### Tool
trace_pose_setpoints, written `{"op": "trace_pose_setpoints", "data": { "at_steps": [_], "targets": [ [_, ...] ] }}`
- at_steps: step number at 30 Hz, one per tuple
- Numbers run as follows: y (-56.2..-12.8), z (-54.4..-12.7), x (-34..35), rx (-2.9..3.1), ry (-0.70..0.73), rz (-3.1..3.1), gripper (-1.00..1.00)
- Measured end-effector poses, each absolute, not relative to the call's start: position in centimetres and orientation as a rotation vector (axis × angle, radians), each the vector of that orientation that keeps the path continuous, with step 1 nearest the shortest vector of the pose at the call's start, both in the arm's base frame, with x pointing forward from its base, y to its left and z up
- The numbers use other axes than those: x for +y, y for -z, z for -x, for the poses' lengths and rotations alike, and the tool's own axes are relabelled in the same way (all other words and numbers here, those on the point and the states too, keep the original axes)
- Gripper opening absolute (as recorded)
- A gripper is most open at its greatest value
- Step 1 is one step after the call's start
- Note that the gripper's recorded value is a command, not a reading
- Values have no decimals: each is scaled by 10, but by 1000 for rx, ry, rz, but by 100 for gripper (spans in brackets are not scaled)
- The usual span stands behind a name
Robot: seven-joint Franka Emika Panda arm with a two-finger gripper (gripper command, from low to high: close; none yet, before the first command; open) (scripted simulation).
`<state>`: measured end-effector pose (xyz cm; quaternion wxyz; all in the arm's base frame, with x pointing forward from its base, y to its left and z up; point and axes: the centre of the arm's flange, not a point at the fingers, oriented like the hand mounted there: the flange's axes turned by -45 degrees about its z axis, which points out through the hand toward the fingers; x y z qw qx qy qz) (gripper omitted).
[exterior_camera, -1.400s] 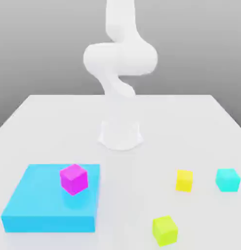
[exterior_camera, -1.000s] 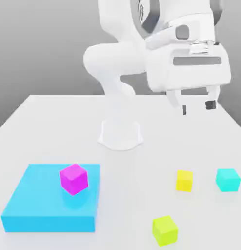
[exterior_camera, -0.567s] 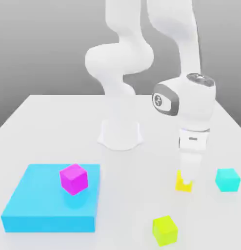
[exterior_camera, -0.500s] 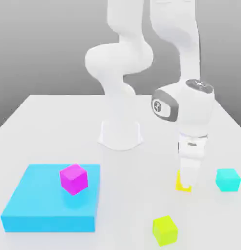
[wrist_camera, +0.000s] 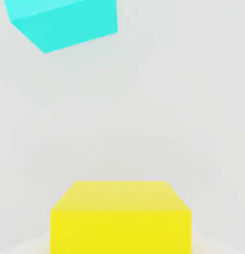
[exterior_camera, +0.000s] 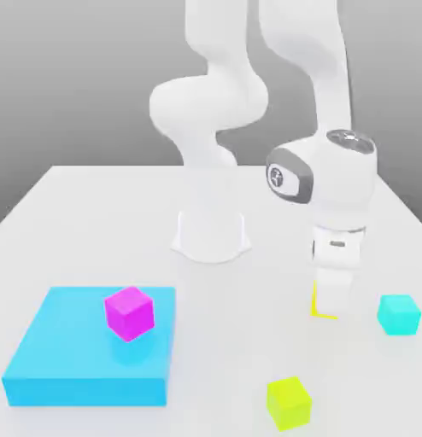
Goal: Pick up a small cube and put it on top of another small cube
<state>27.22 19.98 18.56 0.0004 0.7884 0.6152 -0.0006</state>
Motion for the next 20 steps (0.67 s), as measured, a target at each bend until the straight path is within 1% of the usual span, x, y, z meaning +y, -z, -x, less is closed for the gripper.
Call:
{"op": "trace_pose_setpoints", "data": {
  "at_steps": [3,4,6,11,13,16,17,20],
  "targets": [
    [-199,-298,212,1855,2,-2536,-100],
    [-203,-314,208,1785,2,-2586,-100],
    [-211,-364,165,1520,2,-2751,-100],
    [-233,-441,117,1137,2,-2930,-100],
    [-222,-453,111,1084,1,-2950,-100],
    [-187,-456,110,1069,1,-2955,-100],
    [-178,-456,109,1068,1,-2955,100],
    [-178,-456,109,1068,1,-2955,100]
  ]
}}
